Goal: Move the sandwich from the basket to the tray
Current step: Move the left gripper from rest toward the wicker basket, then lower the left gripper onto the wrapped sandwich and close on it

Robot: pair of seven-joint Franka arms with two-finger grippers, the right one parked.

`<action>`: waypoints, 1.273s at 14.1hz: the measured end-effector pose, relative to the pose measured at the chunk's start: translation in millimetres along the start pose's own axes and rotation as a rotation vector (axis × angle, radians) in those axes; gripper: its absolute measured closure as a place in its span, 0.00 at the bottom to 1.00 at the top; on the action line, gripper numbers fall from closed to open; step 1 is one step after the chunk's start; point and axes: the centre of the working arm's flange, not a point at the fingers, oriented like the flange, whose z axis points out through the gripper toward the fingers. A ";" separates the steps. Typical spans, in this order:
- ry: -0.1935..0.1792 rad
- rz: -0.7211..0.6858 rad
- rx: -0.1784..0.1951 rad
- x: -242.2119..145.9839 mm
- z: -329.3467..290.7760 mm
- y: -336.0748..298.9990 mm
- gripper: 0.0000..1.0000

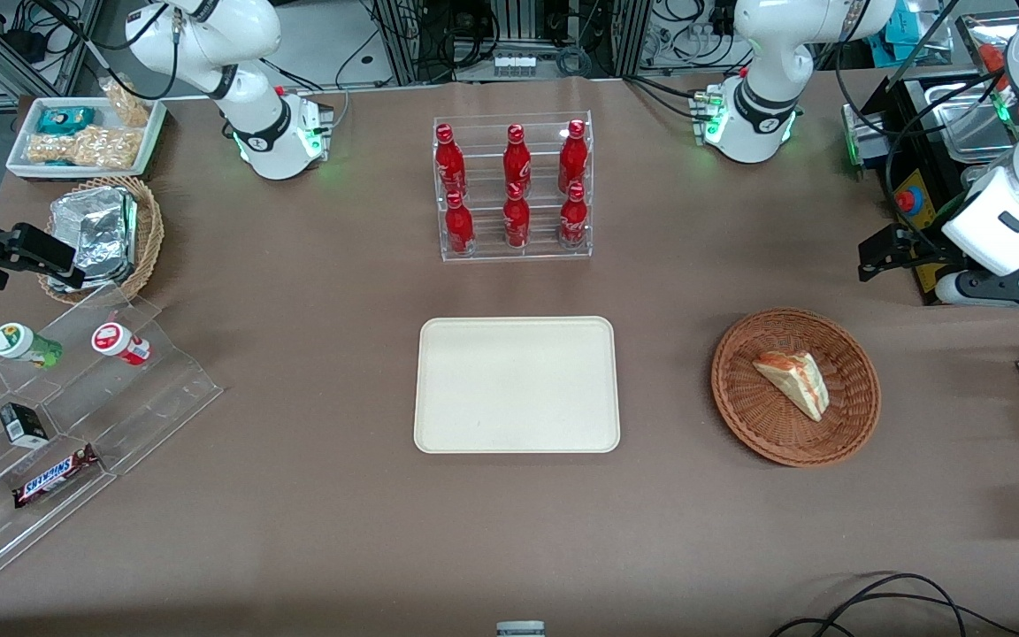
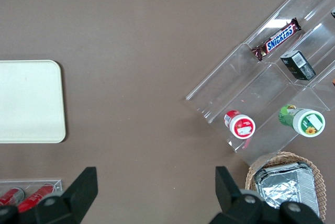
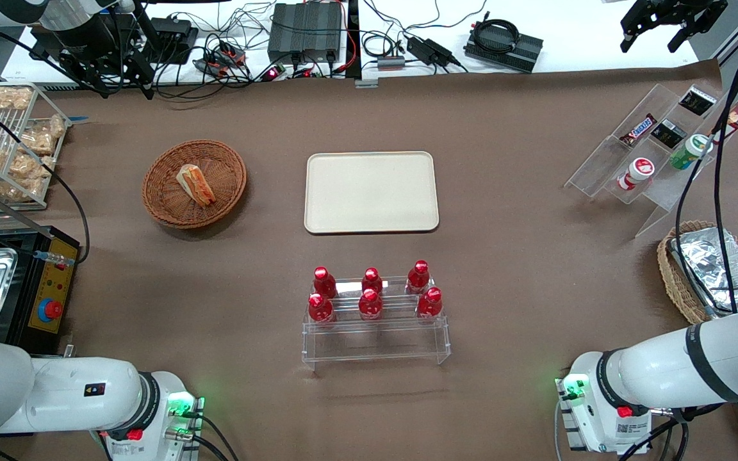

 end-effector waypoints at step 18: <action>-0.144 -0.002 -0.012 35.6 113.3 -6.0 0.00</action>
